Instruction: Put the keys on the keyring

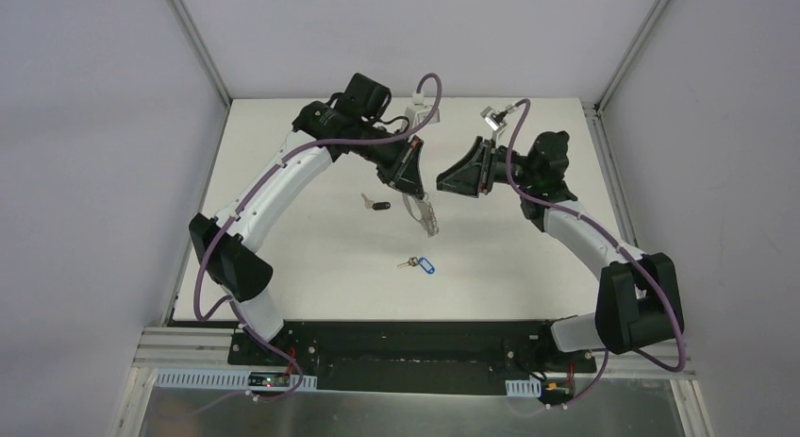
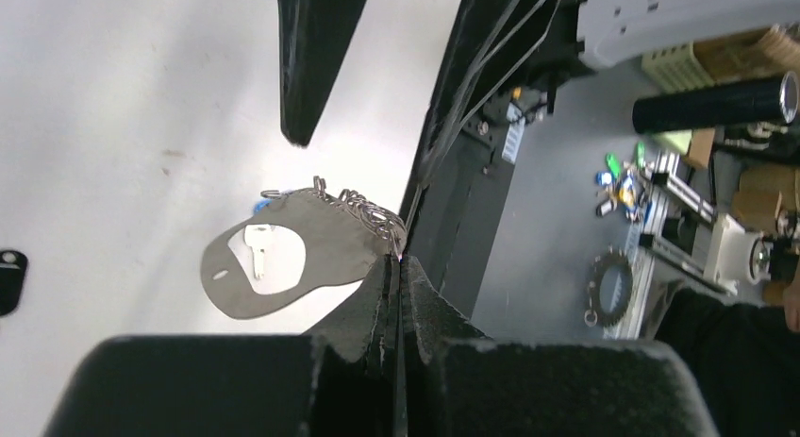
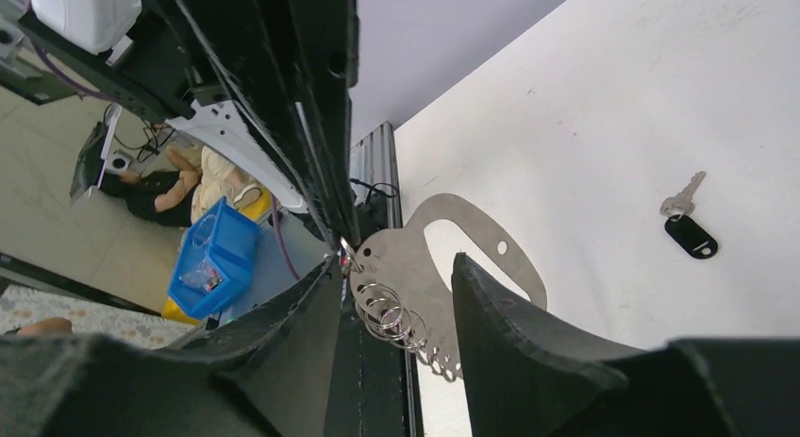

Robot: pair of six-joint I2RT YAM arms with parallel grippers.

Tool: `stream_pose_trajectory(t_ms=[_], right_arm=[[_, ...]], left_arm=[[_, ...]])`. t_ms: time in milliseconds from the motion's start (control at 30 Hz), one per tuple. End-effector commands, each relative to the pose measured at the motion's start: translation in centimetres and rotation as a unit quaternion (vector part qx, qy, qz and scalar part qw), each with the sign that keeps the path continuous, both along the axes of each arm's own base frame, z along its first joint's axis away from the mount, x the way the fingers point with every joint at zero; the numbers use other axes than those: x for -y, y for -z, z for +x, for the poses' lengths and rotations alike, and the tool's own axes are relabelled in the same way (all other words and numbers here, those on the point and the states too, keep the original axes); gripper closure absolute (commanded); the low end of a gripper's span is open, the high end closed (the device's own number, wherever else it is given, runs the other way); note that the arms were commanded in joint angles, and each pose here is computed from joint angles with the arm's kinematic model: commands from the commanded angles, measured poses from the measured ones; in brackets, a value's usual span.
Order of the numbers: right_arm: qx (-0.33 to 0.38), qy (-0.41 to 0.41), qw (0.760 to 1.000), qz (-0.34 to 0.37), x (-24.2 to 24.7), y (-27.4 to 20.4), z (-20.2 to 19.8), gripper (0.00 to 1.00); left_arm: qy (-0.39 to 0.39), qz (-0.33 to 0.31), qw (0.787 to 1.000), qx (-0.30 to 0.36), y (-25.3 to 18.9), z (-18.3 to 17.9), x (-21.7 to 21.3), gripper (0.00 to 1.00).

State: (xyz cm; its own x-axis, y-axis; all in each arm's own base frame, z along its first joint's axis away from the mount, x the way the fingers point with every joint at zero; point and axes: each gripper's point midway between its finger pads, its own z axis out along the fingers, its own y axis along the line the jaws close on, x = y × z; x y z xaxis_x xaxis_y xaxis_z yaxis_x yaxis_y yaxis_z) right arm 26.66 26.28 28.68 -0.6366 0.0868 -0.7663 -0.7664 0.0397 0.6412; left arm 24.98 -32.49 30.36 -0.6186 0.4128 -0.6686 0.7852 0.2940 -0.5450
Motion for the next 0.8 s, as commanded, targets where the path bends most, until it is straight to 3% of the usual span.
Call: stream_pose_trajectory(t_ms=[0, 167, 333, 533, 767], right_arm=[[0.084, -0.055, 0.995, 0.009, -0.3, -3.0, -2.5, 0.50], [0.089, -0.086, 0.992, 0.007, -1.1, -2.6, -4.0, 0.51], [0.084, -0.100, 0.991, -0.001, -1.6, -1.5, -4.7, 0.59], [0.085, -0.110, 0.990, -0.022, -2.1, -0.1, -5.1, 0.61], [0.081, -0.113, 0.990, -0.026, -2.3, 0.0, -5.1, 0.75]], left_arm=[[0.025, 0.038, 0.999, -0.009, 1.4, -1.8, -1.3, 1.00], [0.025, 0.015, 0.999, -0.024, 1.0, -2.1, -0.5, 1.00], [0.029, -0.001, 0.999, -0.038, 0.8, -2.2, 0.1, 1.00], [0.034, -0.009, 0.998, -0.043, 0.6, -2.5, 0.2, 1.00], [0.037, -0.012, 0.998, -0.045, 0.7, -2.6, 0.2, 1.00]])
